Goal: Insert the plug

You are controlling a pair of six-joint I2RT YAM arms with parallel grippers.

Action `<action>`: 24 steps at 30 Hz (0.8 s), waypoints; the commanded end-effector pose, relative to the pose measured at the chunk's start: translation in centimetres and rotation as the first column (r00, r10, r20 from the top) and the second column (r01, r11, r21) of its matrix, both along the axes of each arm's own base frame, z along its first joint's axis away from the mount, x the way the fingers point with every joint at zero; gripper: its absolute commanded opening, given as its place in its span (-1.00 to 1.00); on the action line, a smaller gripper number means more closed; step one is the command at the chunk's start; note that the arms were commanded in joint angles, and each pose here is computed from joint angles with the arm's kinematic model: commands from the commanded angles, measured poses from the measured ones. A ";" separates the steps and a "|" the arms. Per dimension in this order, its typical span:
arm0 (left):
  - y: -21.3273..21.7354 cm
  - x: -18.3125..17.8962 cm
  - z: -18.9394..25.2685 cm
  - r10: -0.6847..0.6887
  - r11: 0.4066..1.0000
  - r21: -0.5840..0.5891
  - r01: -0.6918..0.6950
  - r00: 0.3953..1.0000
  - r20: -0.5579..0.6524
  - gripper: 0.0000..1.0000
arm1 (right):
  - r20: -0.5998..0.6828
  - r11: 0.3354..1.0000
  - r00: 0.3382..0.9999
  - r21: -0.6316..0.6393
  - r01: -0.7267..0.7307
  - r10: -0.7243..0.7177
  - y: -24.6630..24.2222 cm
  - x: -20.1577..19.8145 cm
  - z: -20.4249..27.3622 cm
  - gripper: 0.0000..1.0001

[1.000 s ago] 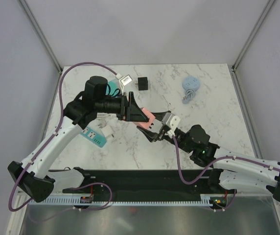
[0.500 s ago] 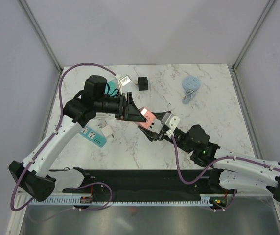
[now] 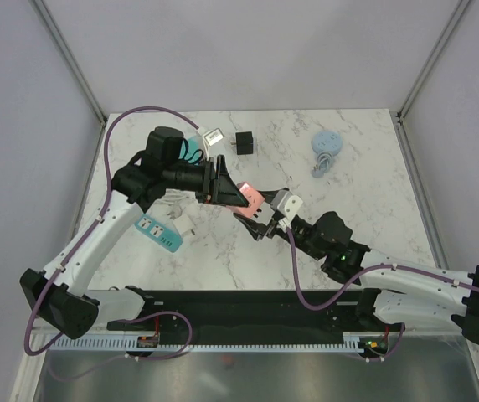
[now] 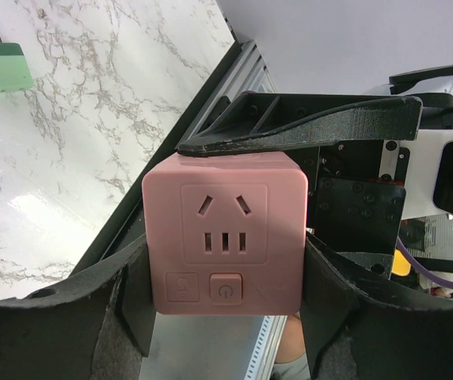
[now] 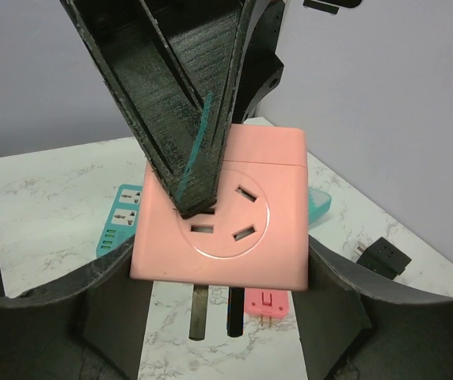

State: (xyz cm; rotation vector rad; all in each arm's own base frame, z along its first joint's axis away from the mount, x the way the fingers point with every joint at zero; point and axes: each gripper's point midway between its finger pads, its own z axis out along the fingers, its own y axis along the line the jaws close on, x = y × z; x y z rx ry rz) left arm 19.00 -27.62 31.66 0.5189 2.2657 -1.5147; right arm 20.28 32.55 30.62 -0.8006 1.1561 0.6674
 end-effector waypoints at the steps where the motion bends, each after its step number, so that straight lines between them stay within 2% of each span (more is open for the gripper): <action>1: -0.5 -0.8 2.0 -0.061 0.997 -0.054 0.063 0.998 0.025 0.32 | 0.018 1.000 1.000 0.008 -0.005 0.005 0.4 0.1 0.1 -1.00; 10: -0.6 -0.8 2.5 -0.081 0.994 -0.068 0.083 0.996 0.040 0.50 | 0.019 1.000 1.000 0.007 -0.009 0.009 0.7 0.2 0.3 -1.00; 13: -0.6 -0.7 2.0 -0.079 0.995 -0.060 0.081 0.996 0.036 0.38 | 0.019 1.000 1.000 0.007 -0.011 0.011 0.8 0.2 0.4 -1.00; 16: -0.5 -0.4 1.8 -0.077 0.995 -0.065 0.078 0.997 0.025 -0.04 | 0.009 1.000 1.000 0.005 -0.020 0.020 1.0 0.1 0.3 -1.00; 17: -0.5 -0.3 2.0 -0.079 0.994 -0.070 0.081 0.996 0.029 -0.40 | 0.008 1.000 1.000 0.005 -0.025 0.025 1.1 0.0 0.3 -1.00; 18: -0.6 -0.3 2.2 -0.081 0.994 -0.073 0.083 0.996 0.031 -0.54 | 0.002 1.000 1.000 0.007 -0.027 0.026 1.1 0.0 0.2 -1.00; 20: -0.7 -0.1 2.5 -0.086 0.993 -0.079 0.090 0.995 0.050 -0.82 | -0.003 1.000 1.000 0.009 -0.024 0.024 1.2 0.1 0.2 -0.73; 21: -0.7 -0.1 2.7 -0.092 0.992 -0.082 0.097 0.994 0.062 -0.91 | -0.009 1.000 1.000 0.016 -0.020 0.020 1.1 0.1 0.3 -0.52; 22: -0.6 -0.1 2.8 -0.104 0.990 -0.084 0.112 0.990 0.091 -0.96 | -0.011 1.000 1.000 0.024 -0.013 0.014 0.9 0.2 0.6 -0.01; 24: -0.4 -0.2 3.3 -0.106 0.989 -0.086 0.120 0.983 0.149 -0.96 | -0.032 0.999 0.999 0.036 -0.016 0.017 0.6 -0.1 0.8 0.32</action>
